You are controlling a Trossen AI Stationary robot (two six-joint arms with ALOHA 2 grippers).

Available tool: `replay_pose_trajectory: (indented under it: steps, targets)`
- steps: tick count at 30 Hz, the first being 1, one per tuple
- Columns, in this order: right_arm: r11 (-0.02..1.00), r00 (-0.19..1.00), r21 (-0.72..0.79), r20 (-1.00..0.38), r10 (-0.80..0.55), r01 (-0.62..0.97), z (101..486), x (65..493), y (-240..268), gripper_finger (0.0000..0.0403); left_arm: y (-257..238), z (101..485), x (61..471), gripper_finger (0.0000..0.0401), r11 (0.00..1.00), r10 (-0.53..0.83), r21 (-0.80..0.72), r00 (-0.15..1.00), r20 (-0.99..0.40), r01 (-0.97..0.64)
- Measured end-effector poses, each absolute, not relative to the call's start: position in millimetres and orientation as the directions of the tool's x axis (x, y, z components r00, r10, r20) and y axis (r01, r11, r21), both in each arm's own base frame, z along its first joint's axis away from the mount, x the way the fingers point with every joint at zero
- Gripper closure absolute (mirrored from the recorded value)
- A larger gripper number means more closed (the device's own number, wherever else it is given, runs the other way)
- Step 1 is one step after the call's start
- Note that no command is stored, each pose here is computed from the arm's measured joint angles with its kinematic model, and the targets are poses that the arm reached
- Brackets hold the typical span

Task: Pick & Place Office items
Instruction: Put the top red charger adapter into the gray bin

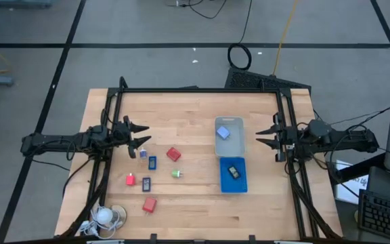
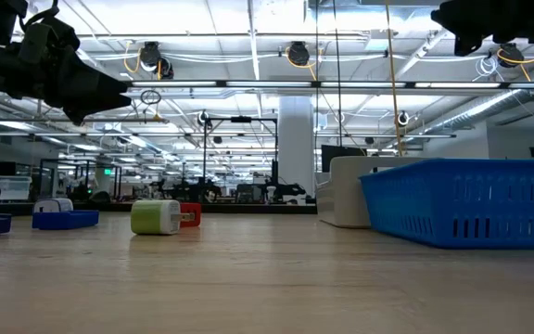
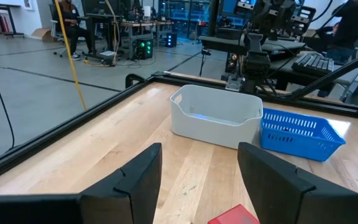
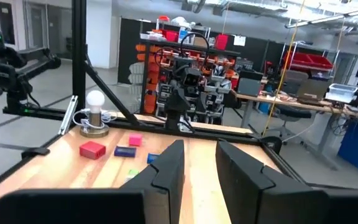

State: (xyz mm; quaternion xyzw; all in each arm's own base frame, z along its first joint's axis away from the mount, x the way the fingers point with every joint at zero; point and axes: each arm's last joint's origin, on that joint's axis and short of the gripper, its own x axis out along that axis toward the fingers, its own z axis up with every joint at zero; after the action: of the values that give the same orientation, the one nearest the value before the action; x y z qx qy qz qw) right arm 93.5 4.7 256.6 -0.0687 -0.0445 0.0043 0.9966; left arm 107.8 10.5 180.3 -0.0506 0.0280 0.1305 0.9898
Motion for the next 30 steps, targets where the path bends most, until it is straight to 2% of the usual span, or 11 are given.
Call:
replay_pose_trajectory:
  steps: [4,8,11,15,23,30]
  targets:
    - [0.973,0.997,-0.233,0.079,0.015,0.004,256,94,5,0.0316,10,180,108,0.0187,0.961,0.255,-0.093,0.964,-0.068,-0.261]
    - [0.99,0.999,-0.139,0.014,0.038,-0.036,240,97,6,0.0316,10,180,108,0.0187,0.961,0.255,-0.093,0.965,-0.068,-0.261]
    - [0.983,0.984,-0.046,0.009,0.18,-0.18,223,102,10,0.0316,11,180,108,0.0187,0.961,0.255,-0.093,0.964,-0.068,-0.261]
    - [0.938,0.932,-0.014,0.109,0.345,-0.345,207,105,15,0.0316,11,180,108,0.0187,0.961,0.255,-0.093,0.964,-0.068,-0.261]
    - [0.935,0.905,-0.022,0.247,0.347,-0.353,196,104,15,0.0316,11,180,108,0.0187,0.961,0.255,-0.093,0.964,-0.068,-0.261]
    - [0.929,0.903,0.029,0.249,0.35,-0.368,196,104,15,0.0316,10,180,108,0.0187,0.961,0.255,-0.093,0.964,-0.069,-0.261]
